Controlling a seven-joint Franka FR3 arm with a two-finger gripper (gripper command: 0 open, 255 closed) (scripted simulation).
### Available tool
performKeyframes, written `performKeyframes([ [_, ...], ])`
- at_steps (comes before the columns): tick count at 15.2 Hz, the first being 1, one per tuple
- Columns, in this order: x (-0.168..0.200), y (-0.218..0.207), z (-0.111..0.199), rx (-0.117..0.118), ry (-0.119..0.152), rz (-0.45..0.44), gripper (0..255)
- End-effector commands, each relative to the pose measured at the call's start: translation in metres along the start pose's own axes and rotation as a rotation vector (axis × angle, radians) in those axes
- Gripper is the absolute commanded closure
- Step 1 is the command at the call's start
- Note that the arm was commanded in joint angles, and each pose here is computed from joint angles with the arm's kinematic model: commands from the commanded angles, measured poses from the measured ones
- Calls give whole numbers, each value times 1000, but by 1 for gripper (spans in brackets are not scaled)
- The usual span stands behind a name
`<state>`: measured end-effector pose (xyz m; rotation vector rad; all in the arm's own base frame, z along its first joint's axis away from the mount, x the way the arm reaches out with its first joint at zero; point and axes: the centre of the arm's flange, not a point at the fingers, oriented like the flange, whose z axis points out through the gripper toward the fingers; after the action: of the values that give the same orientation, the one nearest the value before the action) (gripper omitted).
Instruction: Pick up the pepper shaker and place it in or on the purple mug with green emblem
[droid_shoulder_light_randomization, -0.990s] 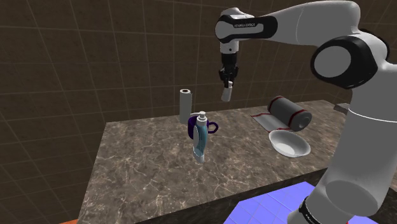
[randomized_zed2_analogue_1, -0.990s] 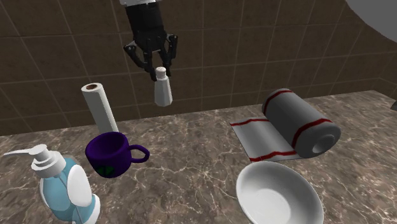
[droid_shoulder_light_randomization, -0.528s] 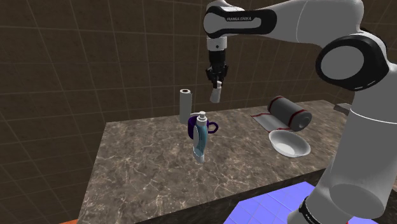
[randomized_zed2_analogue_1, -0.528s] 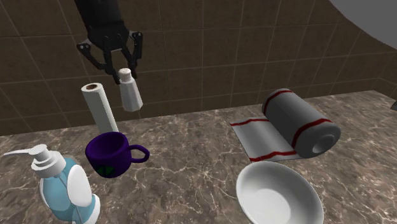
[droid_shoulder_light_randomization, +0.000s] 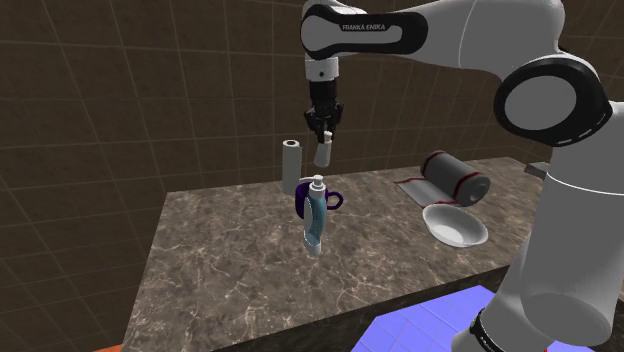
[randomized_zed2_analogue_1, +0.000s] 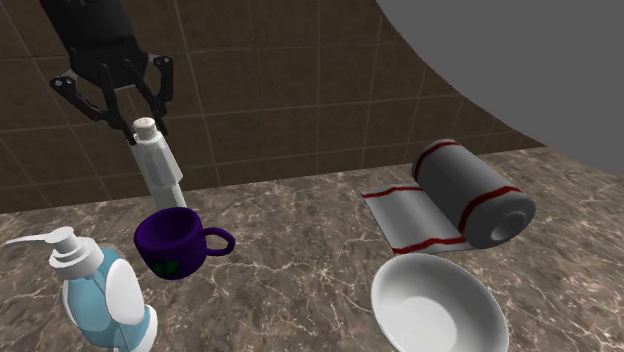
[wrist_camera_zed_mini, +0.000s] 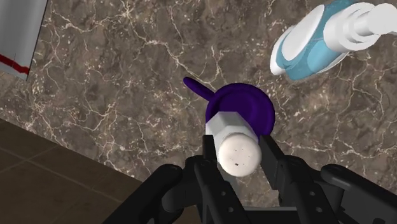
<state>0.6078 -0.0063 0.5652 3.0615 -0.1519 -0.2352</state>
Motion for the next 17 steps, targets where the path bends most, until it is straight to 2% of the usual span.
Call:
performKeyframes([
  [1, 1, -1, 9, 0, 0, 1, 255],
  [17, 13, -7, 92, 0, 0, 1, 255],
])
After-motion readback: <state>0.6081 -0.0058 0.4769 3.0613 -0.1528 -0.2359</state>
